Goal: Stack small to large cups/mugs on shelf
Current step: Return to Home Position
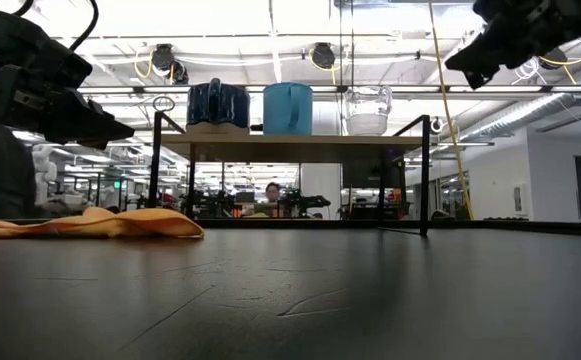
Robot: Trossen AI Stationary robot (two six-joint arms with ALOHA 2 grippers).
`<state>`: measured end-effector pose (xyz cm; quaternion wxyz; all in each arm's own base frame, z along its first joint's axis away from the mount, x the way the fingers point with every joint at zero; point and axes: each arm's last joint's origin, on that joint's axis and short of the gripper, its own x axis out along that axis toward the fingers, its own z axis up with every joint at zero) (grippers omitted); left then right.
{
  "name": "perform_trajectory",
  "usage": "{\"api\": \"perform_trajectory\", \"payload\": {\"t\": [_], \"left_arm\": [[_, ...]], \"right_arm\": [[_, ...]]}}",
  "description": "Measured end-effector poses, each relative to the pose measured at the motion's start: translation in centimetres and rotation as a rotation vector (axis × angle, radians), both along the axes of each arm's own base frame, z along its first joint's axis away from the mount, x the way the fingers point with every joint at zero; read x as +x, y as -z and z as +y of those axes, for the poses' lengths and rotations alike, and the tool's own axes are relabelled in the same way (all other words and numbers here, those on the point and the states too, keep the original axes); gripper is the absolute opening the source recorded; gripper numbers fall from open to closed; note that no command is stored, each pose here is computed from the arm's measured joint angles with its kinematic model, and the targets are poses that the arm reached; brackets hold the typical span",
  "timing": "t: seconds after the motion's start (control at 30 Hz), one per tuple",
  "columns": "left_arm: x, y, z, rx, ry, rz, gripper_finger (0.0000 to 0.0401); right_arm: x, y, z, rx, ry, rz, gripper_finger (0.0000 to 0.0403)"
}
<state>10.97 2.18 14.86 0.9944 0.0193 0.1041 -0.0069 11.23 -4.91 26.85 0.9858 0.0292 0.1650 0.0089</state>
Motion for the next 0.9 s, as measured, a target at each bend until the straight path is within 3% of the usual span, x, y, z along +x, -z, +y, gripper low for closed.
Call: {"api": "perform_trajectory", "payload": {"t": [0.2, 0.9], "left_arm": [[0.0, 0.0, 0.0, 0.003, 0.0, 0.0, 0.0031], [0.0, 0.0, 0.0, 0.0, 0.0, 0.0, 0.0031]], "right_arm": [[-0.8, 1.9, 0.4, 0.037, 0.039, -0.04, 0.0], [-1.0, 7.3, 1.3, -0.024, 0.136, -0.166, 0.0]]}}
